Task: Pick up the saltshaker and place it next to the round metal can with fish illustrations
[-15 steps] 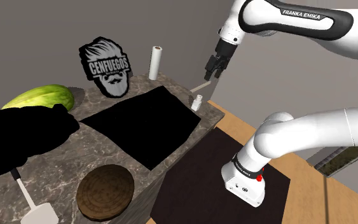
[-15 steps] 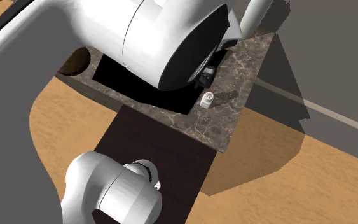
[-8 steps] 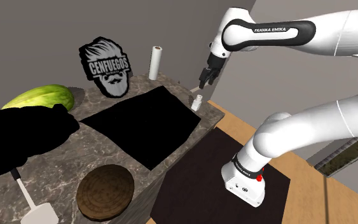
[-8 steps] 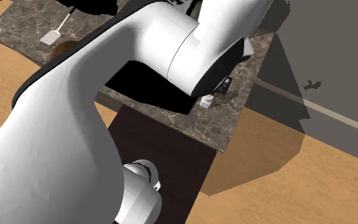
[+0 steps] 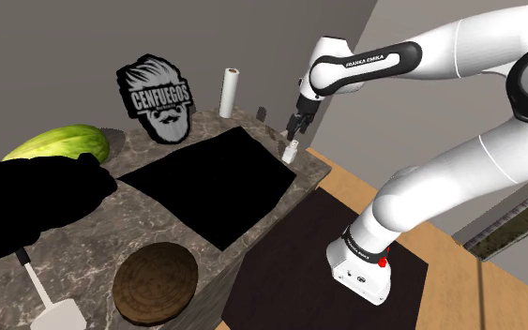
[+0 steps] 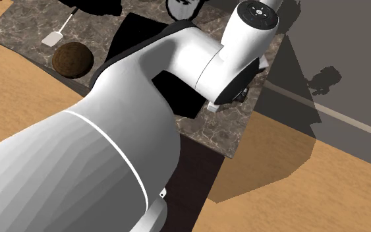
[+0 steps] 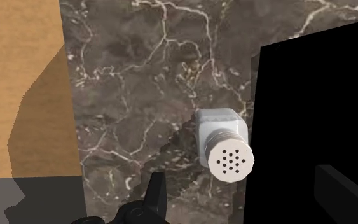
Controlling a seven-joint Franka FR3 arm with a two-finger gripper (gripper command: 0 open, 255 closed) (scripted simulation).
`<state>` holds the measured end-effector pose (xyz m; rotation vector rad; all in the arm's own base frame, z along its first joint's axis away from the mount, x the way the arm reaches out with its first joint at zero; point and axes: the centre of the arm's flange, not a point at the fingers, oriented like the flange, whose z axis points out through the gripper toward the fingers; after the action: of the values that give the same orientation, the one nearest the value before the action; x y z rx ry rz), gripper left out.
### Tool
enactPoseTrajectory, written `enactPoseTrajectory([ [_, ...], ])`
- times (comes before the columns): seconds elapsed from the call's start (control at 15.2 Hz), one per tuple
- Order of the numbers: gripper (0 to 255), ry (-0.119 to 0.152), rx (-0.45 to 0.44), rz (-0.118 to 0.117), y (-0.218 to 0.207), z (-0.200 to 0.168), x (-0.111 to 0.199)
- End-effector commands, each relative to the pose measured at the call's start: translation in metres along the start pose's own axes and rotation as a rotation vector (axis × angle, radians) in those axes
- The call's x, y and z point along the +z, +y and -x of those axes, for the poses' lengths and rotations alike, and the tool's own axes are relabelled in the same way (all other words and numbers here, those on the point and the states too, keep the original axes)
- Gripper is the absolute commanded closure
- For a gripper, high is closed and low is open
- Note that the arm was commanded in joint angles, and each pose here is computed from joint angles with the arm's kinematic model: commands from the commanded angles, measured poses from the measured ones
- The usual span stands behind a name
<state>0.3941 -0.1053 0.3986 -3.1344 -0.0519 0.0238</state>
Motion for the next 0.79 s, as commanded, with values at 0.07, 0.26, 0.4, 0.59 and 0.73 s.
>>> enactPoseTrajectory([
  [0.07, 0, 0.001, -0.001, 0.001, 0.001, 0.000, 0.017],
  [0.26, 0, 0.001, -0.001, 0.001, 0.001, 0.000, 0.031],
  [0.4, 0, 0.001, -0.001, 0.001, 0.001, 0.000, 0.031],
  [0.59, 0, 0.001, -0.001, 0.001, 0.001, 0.000, 0.031],
  [0.73, 0, 0.001, -0.001, 0.001, 0.001, 0.000, 0.031],
])
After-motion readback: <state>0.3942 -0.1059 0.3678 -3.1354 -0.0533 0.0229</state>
